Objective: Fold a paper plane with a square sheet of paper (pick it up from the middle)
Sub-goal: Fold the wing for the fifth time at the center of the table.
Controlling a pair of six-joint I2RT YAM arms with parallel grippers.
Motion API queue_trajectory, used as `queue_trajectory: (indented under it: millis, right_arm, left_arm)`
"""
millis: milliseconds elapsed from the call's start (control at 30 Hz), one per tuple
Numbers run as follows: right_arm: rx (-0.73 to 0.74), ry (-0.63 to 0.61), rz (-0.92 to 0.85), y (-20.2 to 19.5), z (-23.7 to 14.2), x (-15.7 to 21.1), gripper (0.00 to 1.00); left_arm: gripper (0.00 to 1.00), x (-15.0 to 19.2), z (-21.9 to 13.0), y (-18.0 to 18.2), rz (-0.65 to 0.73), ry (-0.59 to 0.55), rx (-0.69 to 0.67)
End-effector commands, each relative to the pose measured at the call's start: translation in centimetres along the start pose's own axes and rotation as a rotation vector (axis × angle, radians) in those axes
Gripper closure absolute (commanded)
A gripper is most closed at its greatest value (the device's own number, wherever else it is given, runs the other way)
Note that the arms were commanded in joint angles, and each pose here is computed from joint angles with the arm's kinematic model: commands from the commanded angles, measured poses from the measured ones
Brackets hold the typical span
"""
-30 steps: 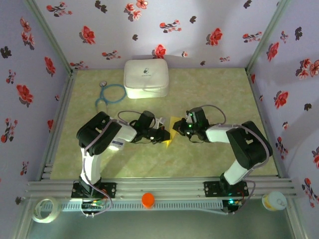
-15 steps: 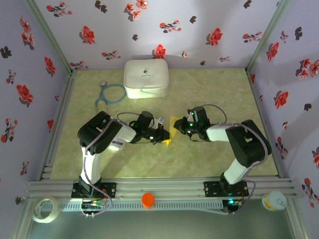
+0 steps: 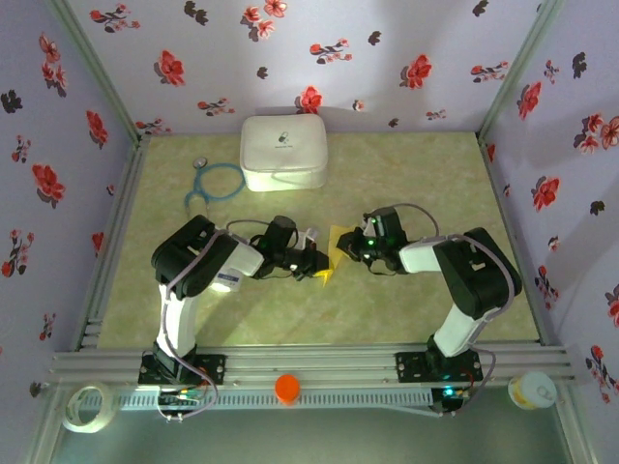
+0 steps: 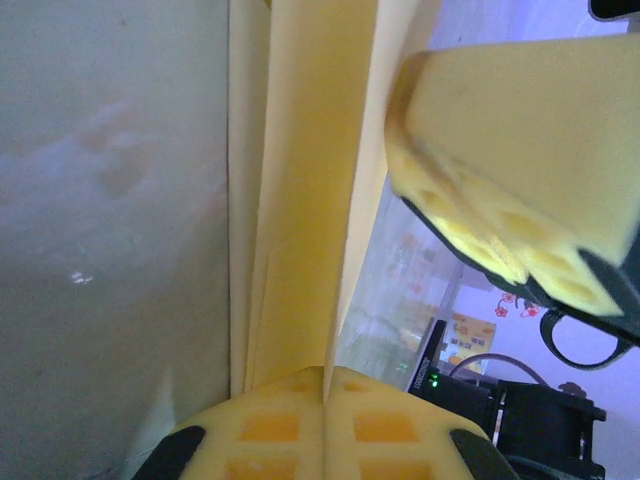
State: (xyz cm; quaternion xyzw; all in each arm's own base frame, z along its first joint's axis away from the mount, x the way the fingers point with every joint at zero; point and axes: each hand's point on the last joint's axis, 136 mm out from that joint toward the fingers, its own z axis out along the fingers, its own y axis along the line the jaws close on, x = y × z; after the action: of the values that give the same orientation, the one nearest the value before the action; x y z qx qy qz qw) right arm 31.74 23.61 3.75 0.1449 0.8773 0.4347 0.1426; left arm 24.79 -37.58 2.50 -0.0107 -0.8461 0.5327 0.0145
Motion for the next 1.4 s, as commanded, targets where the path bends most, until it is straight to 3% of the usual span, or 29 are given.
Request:
queue_trajectory:
  millis: [0, 500, 1200, 1367]
  right_arm:
    - [-0.020, -0.041, 0.004, 0.4, -1.2, -0.8, 0.87]
    - [-0.109, 0.065, -0.027, 2.2, 0.6, 0.9, 0.89]
    - [0.060, 0.061, 0.035, -2.7, 2.2, 0.8, 0.91]
    - [0.115, 0.072, 0.056, -4.3, 2.3, 1.3, 0.91]
  left_arm:
    - [1.00, -0.2, -0.3, 3.4, -0.105, -0.029, -0.060]
    - [1.00, -0.1, -0.2, 3.9, -0.130, -0.022, -0.080]
    - [1.00, 0.1, -0.8, 5.2, -0.148, -0.028, -0.139]
    - [0.93, 0.3, -1.2, 5.4, -0.140, -0.027, -0.165]
